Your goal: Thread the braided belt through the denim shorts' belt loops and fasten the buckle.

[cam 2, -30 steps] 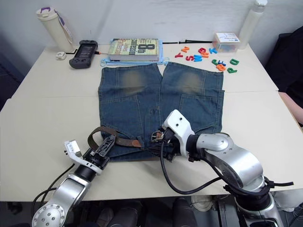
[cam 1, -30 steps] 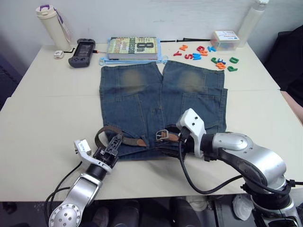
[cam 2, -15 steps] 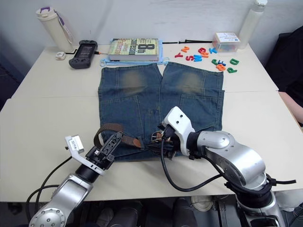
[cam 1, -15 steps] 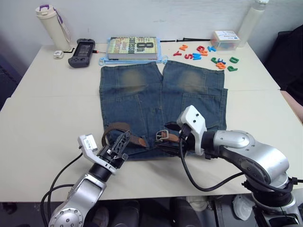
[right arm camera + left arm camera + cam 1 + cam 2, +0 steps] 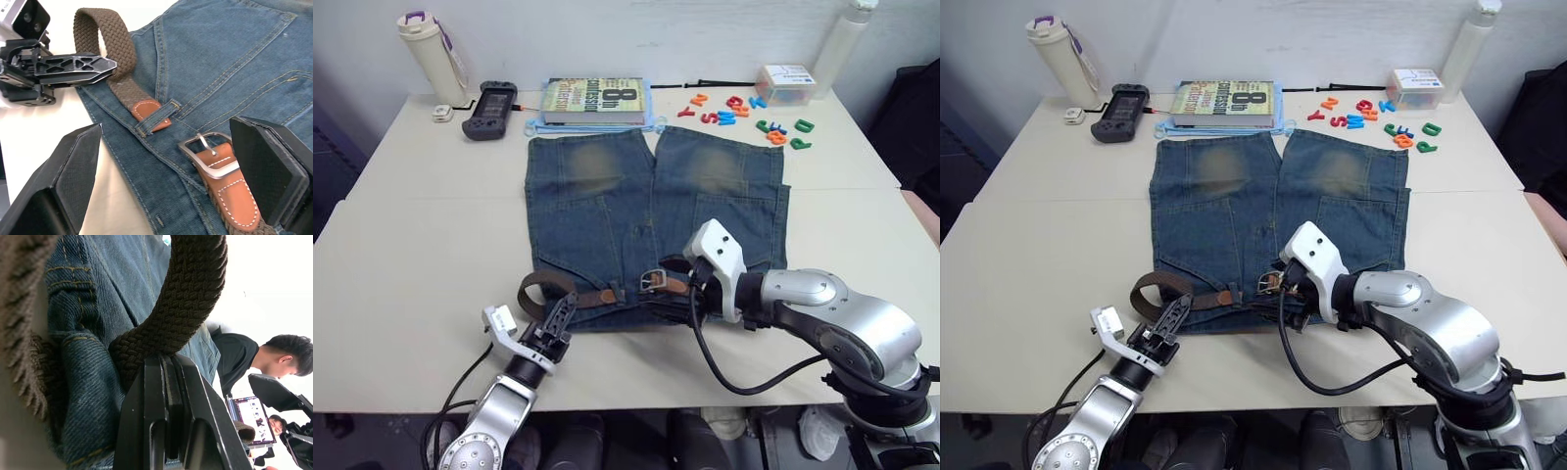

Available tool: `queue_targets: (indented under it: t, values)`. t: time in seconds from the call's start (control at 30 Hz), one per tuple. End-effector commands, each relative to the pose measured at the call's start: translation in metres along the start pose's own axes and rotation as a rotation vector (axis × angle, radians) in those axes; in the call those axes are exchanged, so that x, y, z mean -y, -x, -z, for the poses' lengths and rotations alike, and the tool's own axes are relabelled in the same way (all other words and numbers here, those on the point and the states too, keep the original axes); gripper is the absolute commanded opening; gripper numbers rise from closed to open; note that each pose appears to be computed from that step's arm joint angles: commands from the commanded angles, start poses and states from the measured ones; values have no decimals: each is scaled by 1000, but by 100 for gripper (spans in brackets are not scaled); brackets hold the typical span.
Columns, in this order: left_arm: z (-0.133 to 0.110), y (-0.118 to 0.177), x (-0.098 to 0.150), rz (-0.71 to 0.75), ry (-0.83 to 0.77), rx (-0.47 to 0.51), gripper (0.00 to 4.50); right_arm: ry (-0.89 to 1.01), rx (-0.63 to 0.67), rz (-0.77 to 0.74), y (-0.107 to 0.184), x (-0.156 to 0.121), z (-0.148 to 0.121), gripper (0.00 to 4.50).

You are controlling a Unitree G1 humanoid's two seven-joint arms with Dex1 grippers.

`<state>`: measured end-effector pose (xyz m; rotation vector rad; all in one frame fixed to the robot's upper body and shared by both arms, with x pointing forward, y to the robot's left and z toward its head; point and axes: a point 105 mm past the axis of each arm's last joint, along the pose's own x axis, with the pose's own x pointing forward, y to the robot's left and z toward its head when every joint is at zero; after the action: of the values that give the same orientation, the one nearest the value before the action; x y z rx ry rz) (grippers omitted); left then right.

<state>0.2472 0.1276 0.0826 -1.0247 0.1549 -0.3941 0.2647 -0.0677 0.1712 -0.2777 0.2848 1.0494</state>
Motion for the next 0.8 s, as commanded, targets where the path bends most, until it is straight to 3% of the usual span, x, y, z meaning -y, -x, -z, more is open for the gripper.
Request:
queue_targets:
  t: [0.03,0.27,0.53,0.8]
  values:
    - [22,-8,2,14,9,-93,0,50,37,10,6,-1,-13,447]
    - [31,-15,12,93,-49,-189,0,56,32,5,3,-3,-13,447]
    - [19,-14,4,78,-73,-191,0,166,-60,37,-13,4,2,447]
    - [18,-12,0,75,-97,-208,0,244,-80,-13,-38,12,-2,447]
